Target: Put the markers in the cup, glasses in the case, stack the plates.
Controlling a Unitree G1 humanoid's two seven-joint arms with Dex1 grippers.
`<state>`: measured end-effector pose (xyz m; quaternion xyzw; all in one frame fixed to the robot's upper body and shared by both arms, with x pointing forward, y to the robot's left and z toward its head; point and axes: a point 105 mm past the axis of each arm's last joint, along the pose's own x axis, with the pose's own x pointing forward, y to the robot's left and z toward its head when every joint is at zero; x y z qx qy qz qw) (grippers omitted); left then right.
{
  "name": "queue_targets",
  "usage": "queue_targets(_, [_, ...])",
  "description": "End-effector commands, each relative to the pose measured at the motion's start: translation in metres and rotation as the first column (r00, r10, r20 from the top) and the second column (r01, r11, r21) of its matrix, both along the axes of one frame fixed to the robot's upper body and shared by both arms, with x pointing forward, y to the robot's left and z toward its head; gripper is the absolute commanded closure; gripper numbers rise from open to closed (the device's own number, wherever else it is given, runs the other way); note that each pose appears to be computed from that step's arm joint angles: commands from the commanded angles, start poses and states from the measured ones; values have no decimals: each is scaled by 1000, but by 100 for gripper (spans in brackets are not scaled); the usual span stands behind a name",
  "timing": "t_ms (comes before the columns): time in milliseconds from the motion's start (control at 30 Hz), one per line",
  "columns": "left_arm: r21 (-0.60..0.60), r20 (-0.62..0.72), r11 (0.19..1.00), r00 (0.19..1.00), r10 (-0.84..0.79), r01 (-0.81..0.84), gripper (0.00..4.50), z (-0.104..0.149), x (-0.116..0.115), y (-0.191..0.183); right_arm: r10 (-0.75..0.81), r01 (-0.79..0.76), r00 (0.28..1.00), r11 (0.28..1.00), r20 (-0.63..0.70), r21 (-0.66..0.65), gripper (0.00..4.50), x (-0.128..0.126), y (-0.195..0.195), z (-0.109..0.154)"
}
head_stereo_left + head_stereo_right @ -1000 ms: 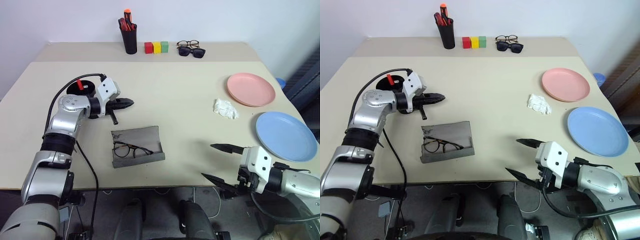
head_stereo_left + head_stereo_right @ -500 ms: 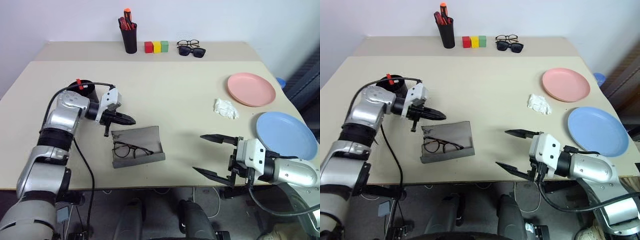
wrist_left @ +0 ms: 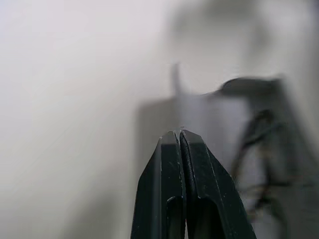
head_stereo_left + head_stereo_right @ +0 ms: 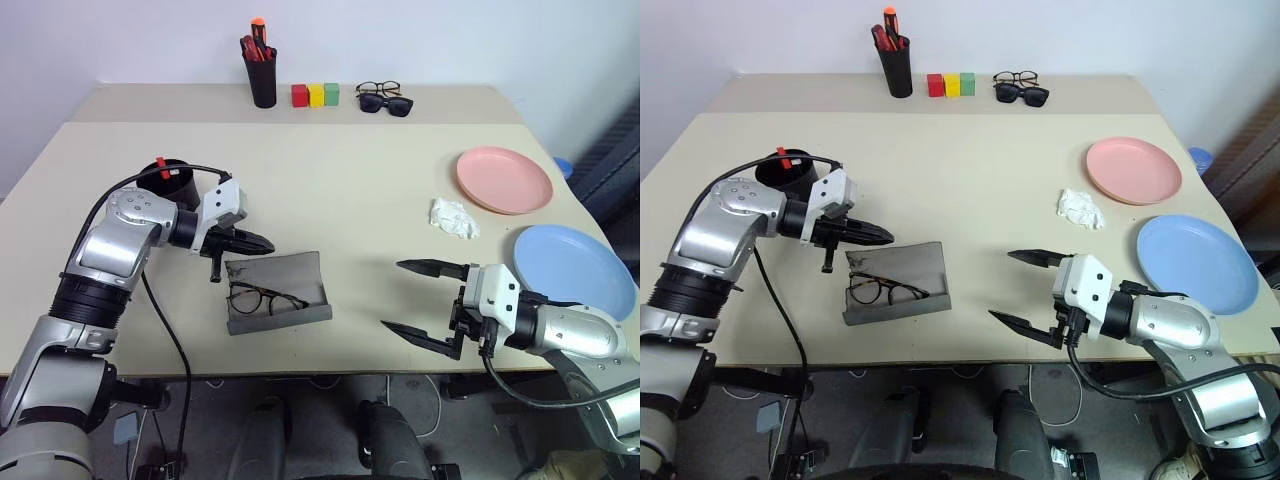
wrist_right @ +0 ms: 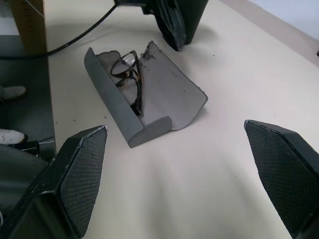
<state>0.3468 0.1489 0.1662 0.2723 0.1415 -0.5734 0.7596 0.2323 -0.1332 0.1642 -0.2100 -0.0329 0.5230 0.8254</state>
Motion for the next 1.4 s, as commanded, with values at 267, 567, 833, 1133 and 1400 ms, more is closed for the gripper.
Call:
queue_targets(267, [84, 1, 995, 999, -52, 52, 447, -13, -5, -8, 7, -7, 999, 1000, 33, 9, 0, -2, 3, 7])
queue_targets(567, [59, -136, 981, 975, -173, 182, 447, -8, -39, -3, -6, 5, 1000, 1000, 27, 11, 0, -3, 3, 5])
queue_targets(833, [107, -226, 957, 944, -239, 268, 447, -18, -68, -8, -23, 23, 1000, 1000, -5, 12, 0, 0, 0, 0])
queue_targets(1133, [165, -212, 952, 951, -223, 260, 447, -31, -73, -8, -293, 291, 955, 956, -41, -42, 0, 20, -31, -18])
queue_targets(1400, [287, -188, 922, 959, -210, 259, 447, -62, -71, -2, -413, 410, 911, 907, -16, -93, 0, 31, -48, -28])
